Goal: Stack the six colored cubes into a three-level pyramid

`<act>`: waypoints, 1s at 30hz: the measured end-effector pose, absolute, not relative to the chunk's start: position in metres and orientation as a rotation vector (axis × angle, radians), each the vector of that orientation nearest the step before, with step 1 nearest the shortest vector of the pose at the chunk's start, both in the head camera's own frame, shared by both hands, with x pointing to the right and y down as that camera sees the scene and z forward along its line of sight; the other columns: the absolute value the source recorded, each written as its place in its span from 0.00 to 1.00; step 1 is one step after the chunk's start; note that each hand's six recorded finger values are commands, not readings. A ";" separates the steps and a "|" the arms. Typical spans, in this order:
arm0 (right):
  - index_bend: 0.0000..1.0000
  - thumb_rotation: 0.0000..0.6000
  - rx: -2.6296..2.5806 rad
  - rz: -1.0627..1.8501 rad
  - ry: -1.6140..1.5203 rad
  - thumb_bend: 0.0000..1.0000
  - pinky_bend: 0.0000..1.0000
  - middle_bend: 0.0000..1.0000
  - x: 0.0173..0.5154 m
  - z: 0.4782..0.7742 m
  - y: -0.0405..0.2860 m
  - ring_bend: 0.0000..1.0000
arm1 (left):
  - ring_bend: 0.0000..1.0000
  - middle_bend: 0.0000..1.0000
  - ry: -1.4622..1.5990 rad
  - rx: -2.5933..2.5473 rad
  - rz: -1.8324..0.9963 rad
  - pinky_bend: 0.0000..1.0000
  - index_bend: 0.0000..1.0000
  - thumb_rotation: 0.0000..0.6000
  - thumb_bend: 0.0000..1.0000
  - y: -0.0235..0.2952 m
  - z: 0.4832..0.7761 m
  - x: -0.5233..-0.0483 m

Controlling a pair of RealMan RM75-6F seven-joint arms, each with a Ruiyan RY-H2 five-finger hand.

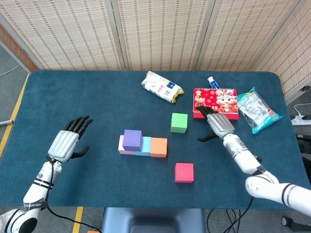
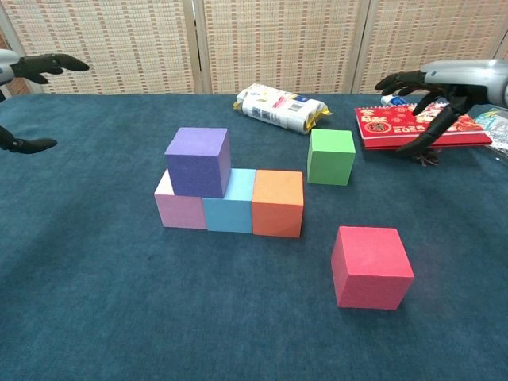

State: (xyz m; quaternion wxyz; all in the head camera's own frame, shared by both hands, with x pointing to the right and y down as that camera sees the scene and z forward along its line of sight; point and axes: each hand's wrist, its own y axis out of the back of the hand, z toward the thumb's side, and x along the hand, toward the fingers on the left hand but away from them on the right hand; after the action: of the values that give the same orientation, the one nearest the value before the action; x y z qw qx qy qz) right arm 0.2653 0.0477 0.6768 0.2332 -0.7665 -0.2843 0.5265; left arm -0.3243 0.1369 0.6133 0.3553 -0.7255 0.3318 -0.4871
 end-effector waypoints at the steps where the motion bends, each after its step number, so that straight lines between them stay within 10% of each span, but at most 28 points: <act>1: 0.10 1.00 -2.098 1.462 -0.773 0.16 0.31 0.15 0.259 0.684 0.043 0.05 | 0.00 0.03 0.867 -1.878 -1.257 0.11 0.01 1.00 0.33 0.140 0.613 -0.328; 30: 0.51 1.00 -1.987 1.582 -0.730 0.21 0.50 0.44 0.190 0.759 0.018 0.36 | 0.00 0.02 0.965 -1.914 -1.277 0.12 0.01 1.00 0.33 0.160 0.614 -0.362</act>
State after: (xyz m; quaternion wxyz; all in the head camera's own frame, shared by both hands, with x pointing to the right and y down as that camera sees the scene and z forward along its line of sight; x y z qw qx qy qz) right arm 0.1897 0.0178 0.7589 0.2470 -0.7286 -0.2678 0.5800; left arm -0.3620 0.1602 0.6138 0.3178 -0.7274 0.3667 -0.4852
